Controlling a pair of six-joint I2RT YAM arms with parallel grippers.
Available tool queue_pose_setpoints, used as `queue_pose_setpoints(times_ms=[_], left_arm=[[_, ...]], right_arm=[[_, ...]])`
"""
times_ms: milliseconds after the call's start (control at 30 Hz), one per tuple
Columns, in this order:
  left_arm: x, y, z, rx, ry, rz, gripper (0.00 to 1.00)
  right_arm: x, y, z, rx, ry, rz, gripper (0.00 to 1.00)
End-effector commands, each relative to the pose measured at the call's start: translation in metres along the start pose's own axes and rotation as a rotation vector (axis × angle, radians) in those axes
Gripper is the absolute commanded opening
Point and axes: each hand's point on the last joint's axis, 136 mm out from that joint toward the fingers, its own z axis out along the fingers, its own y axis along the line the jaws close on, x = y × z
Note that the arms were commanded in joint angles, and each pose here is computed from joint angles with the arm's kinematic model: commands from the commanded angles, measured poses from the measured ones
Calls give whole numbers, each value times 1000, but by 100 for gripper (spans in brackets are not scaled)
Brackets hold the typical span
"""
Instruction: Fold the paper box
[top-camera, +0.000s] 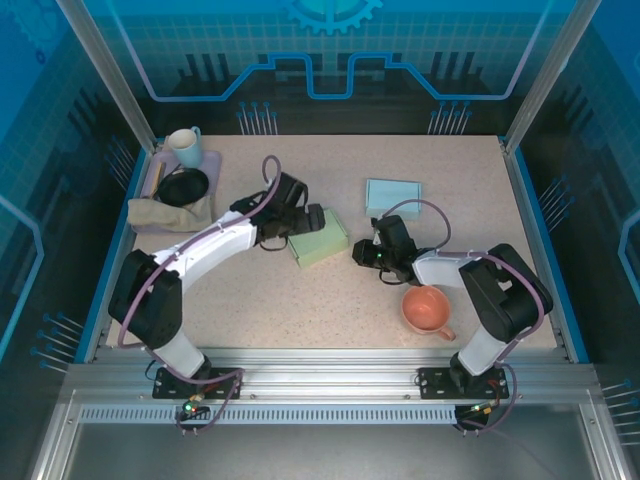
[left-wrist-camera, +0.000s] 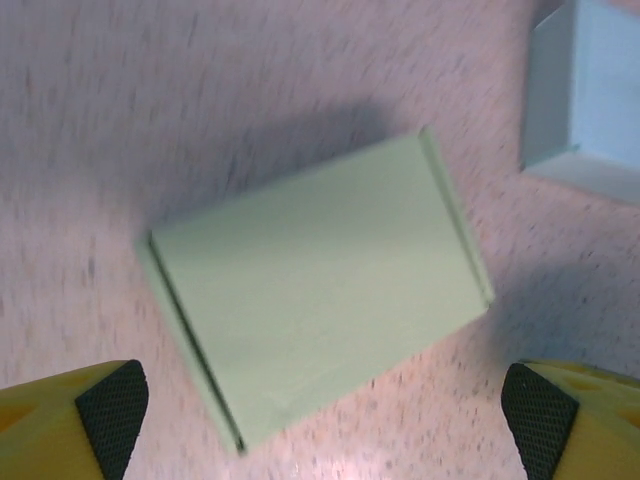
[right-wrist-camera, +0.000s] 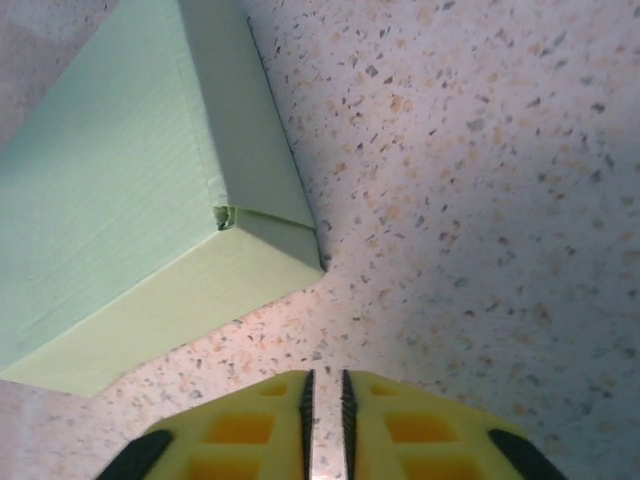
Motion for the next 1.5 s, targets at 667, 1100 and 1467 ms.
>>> queue_pose_setpoints(times_ms=[667, 1100, 1467], left_arm=[[-6, -44, 117, 359, 188, 190, 88], [71, -94, 97, 515, 342, 149, 83], [46, -72, 86, 331, 304, 63, 84]], right_arm=[[-9, -15, 36, -44, 72, 177, 0], [-12, -22, 40, -42, 42, 217, 0], [-15, -10, 36, -110, 30, 257, 0]])
